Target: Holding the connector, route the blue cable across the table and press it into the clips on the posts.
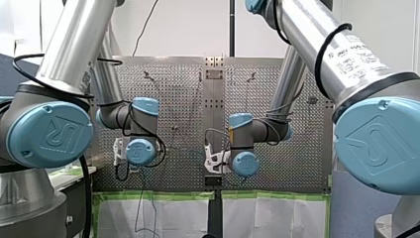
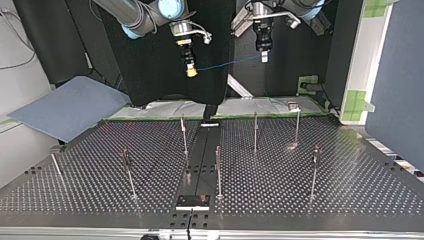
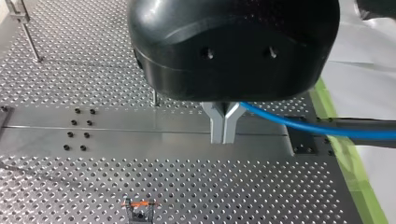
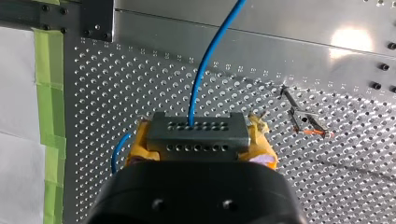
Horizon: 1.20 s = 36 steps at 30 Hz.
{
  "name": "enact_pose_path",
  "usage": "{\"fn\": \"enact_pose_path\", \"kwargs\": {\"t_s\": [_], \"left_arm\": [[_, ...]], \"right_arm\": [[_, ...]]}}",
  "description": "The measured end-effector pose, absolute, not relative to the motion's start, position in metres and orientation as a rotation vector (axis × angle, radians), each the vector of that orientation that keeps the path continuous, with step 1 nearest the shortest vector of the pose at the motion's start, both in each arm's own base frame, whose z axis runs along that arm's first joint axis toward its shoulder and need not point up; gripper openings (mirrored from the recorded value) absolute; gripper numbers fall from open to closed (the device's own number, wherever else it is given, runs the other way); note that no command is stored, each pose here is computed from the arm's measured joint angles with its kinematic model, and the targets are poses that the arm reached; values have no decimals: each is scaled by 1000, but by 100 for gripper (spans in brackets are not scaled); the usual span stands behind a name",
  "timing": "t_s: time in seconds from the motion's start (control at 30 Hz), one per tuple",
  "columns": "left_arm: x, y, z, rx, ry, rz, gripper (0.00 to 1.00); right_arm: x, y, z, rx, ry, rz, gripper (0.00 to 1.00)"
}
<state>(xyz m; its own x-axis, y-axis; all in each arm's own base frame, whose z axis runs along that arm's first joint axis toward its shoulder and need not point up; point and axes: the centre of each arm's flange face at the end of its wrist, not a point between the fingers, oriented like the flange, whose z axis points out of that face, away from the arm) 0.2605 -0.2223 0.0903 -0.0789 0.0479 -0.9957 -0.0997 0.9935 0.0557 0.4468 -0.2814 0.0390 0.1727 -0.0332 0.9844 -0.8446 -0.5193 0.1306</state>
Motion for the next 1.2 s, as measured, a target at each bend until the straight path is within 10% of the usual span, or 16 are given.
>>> {"fn": "enact_pose_path", "kwargs": {"t_s": [0.63, 1.2], "left_arm": [[275, -231, 143, -57, 1527, 54, 0], [327, -230, 185, -171, 1511, 98, 0]], "right_arm": [[461, -291, 67, 1691, -811, 1434, 0], [511, -317, 197, 1615, -730, 1691, 0]]}}
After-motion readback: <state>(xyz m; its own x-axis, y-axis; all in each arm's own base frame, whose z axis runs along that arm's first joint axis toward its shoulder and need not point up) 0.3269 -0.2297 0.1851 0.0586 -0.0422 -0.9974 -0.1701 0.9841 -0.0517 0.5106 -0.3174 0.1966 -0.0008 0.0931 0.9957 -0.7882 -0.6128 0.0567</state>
